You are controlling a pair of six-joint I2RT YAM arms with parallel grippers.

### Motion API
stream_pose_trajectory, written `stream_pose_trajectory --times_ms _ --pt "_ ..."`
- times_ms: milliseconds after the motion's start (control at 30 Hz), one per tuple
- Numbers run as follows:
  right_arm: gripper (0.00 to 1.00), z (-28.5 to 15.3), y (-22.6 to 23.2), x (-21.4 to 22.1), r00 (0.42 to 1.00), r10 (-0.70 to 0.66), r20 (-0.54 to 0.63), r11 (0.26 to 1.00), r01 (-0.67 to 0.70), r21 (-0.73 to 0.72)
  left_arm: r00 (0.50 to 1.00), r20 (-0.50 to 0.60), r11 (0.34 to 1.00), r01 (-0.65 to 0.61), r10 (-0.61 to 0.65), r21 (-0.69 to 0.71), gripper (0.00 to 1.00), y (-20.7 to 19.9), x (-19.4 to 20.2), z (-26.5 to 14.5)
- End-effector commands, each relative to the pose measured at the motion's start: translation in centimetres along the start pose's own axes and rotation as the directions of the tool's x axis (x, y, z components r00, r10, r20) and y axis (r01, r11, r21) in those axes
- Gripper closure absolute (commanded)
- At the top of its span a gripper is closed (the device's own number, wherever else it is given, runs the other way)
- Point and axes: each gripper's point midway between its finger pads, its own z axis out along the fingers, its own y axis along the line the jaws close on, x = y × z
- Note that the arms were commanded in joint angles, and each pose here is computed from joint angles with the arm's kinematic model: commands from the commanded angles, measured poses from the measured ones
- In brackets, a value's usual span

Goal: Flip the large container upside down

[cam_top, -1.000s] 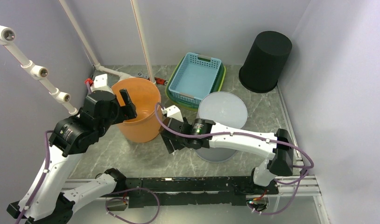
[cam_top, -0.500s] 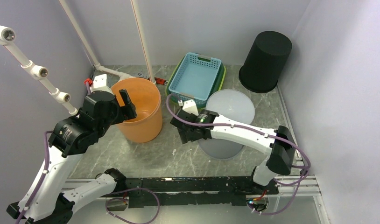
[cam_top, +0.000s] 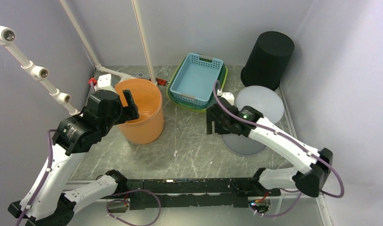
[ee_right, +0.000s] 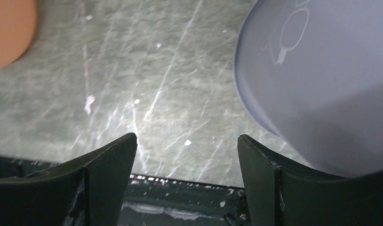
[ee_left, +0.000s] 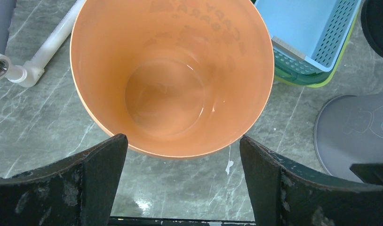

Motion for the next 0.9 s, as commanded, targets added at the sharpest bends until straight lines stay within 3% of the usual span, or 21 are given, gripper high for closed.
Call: stream_pose_trajectory --times_ms 0,133,267,333,467,600,867 --pt "0.18 -3.0 2.0 1.8 0.998 0.037 -0.047 0.975 -0.047 -0.218 1.000 0.019 0.999 -0.020 0.019 0.029 0.06 -0.8 -1.0 -0.2" --pt "0.16 -4.4 2.1 4.8 0.991 0.059 -0.117 0.940 -0.094 -0.329 0.999 0.006 0.999 -0.046 0.046 0.005 0.06 -0.4 -1.1 -0.3" --pt "0.13 -5.2 0.9 6.9 0.987 0.041 -0.158 0.943 -0.091 -0.320 0.999 0.009 0.999 -0.052 0.052 0.006 0.06 -0.5 -1.1 -0.1" --pt "0.06 -5.6 0.1 7.2 0.988 0.043 -0.147 0.950 -0.086 -0.302 0.999 0.010 0.999 -0.053 0.053 0.009 0.06 -0.7 -1.1 0.2" --pt "0.05 -5.8 -4.0 6.2 0.986 0.142 -0.090 0.986 -0.149 -0.080 0.998 -0.009 0.998 -0.063 0.063 0.026 0.06 -1.5 -0.9 0.9" --pt "0.04 -6.1 -7.3 4.9 0.972 0.233 0.016 0.968 -0.233 0.094 0.997 -0.018 0.997 -0.068 0.069 0.028 0.06 -1.9 -0.9 1.3" --pt "0.00 -6.9 -11.0 -0.4 0.904 0.305 0.300 0.893 -0.381 0.241 0.998 -0.013 0.997 -0.067 0.068 0.032 0.06 -1.8 -0.8 1.1"
